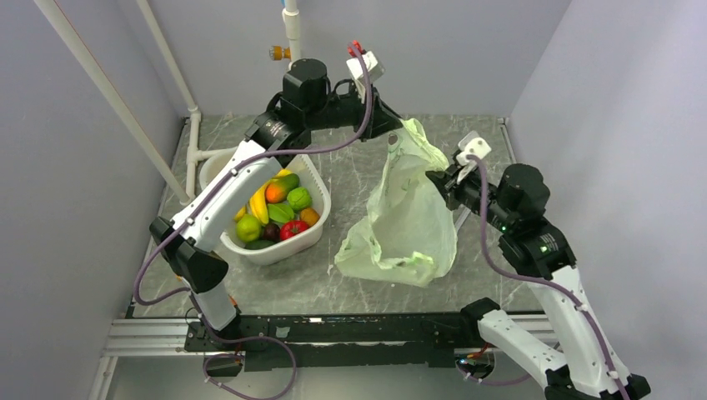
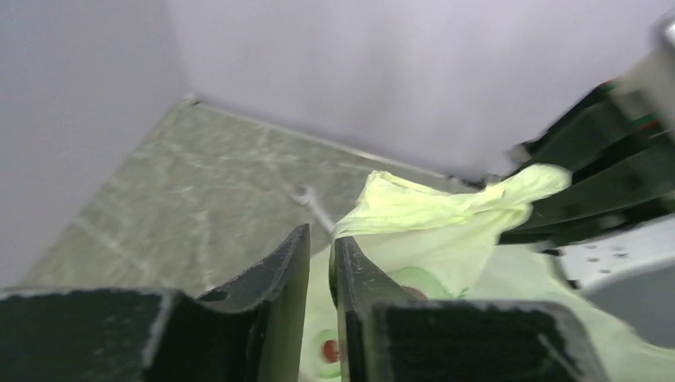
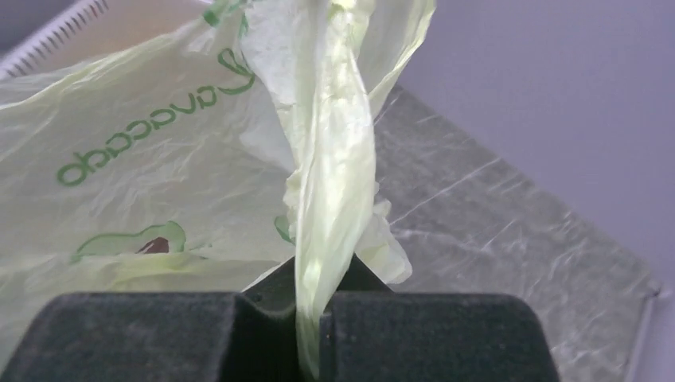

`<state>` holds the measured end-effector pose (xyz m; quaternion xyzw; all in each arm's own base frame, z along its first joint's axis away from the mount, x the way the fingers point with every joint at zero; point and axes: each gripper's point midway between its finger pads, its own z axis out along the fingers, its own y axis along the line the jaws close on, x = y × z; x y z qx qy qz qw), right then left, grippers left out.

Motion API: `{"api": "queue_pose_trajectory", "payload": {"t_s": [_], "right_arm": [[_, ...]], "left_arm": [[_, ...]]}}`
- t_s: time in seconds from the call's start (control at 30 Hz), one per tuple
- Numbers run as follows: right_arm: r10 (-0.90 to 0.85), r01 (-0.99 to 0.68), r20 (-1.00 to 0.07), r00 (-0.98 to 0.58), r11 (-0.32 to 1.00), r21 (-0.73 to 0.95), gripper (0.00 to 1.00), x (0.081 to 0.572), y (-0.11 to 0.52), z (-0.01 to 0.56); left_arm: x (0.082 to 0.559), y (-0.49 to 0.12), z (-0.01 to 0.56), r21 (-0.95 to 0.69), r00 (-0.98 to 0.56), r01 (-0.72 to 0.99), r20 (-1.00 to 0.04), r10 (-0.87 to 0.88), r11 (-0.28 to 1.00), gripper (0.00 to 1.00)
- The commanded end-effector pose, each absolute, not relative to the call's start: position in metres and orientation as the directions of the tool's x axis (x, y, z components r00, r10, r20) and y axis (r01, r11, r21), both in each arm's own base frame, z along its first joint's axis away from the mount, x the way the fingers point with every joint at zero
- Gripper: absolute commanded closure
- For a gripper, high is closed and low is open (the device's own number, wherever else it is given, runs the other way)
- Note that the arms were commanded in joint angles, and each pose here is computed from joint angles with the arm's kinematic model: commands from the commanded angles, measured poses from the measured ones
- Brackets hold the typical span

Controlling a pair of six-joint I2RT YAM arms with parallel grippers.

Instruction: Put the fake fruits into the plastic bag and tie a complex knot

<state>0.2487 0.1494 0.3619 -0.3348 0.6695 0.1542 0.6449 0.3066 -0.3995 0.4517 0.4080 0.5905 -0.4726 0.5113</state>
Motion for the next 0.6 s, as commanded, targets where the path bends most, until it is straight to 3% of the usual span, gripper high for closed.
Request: {"api": "queue_pose_trajectory", "payload": {"t_s": [0.0, 0.1, 0.13, 0.2, 0.27, 0.47, 0.57], "right_arm": [[-0.094, -0.559, -0.939, -0.331, 0.821, 0.115, 1.00, 0.217, 0.136, 0.328], [-0.029, -0.502, -0.896, -0.443, 0.836, 0.221, 1.00, 0.215, 0.137, 0.312], [-0.012, -0.489, -0.878, -0.478, 0.834, 0.255, 1.00, 0.215, 0.138, 0.305], [0.022, -0.442, -0.843, -0.537, 0.844, 0.304, 1.00, 0.217, 0.137, 0.292], [0.048, -0.388, -0.811, -0.583, 0.861, 0.330, 1.00, 0.220, 0.134, 0.278], [0.169, -0.209, -0.772, -0.613, 0.908, 0.364, 1.00, 0.235, 0.118, 0.273], [0.229, -0.131, -0.786, -0.574, 0.922, 0.364, 1.00, 0.246, 0.108, 0.293]], "left_arm": [[0.354, -0.363, 0.431, 0.119, 0.048, 0.872, -0.986, 0.159, 0.475, 0.74], [0.369, -0.354, 0.403, 0.107, -0.022, 0.850, -0.971, 0.237, 0.517, 0.69], [0.373, -0.348, 0.399, 0.083, -0.050, 0.843, -0.971, 0.232, 0.531, 0.62], [0.374, -0.338, 0.400, 0.031, -0.088, 0.846, -0.977, 0.196, 0.532, 0.25], [0.362, -0.329, 0.407, -0.011, -0.102, 0.877, -0.981, 0.162, 0.480, 0.02], [0.329, -0.262, 0.382, -0.053, -0.169, 0.894, -0.960, 0.224, 0.446, 0.01], [0.340, -0.196, 0.344, -0.112, -0.324, 0.759, -0.919, 0.223, 0.641, 0.01]]}}
